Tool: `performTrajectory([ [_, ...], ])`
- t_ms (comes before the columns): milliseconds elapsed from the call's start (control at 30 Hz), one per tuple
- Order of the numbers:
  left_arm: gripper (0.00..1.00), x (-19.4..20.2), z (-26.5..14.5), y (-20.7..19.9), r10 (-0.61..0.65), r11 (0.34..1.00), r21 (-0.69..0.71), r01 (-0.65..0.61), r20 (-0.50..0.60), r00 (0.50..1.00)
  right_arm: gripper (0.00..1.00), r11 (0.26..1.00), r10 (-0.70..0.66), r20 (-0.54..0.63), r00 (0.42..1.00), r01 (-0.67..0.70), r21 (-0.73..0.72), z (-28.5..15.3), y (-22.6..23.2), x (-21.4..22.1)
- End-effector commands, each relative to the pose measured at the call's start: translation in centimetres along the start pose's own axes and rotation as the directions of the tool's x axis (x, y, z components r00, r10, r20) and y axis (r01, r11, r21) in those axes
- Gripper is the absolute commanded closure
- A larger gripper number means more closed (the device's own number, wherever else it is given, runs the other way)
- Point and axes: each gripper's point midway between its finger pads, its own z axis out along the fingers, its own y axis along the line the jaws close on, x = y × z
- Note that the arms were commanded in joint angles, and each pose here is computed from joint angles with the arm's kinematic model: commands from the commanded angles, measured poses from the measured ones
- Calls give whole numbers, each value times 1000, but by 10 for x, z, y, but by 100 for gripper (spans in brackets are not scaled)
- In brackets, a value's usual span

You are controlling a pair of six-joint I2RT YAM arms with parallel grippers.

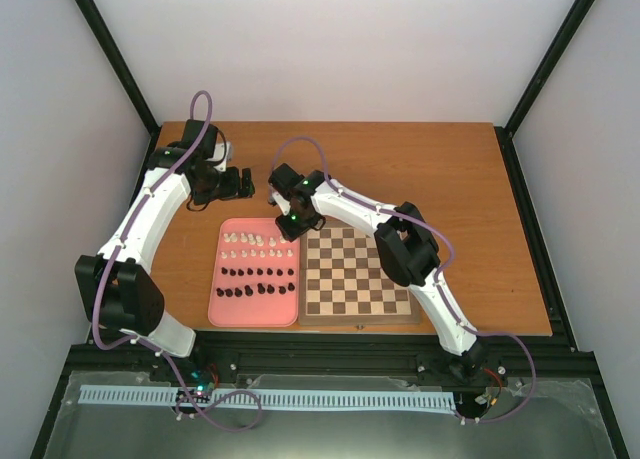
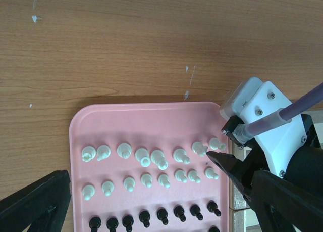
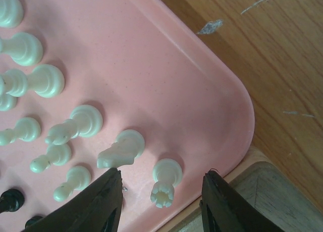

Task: Set up the chess pieces on the board
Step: Pick up the chess piece from the storage box.

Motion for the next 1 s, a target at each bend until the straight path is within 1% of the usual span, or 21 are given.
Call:
performTrajectory([
  [0,0,-2,-1,-1,21,1000,2,-21,14,1000,56,1000,-14,2,1000,14,0,1,4,-3],
  [233,0,-3,1,0,21,1000,-2,-21,10,1000,57,1000,-15,-21,1000,15,13,9,1,2],
  [433,0,-3,1,0,21,1000,-4,-21,11,1000,60,1000,-15,-37,999,15,13,15,0,5],
  [600,0,-3,1,0,21,1000,-5,-21,8,1000,68,1000,-15,-25,1000,16,26,12,-2,2],
  [767,0,-3,2,0,19,1000,-3,-19,7,1000,73,999,-11,-40,999,13,29,15,-3,6],
  [967,0,-3,3,0,17,1000,-2,-17,5,1000,87,999,-13,-26,1000,14,36,11,-3,3],
])
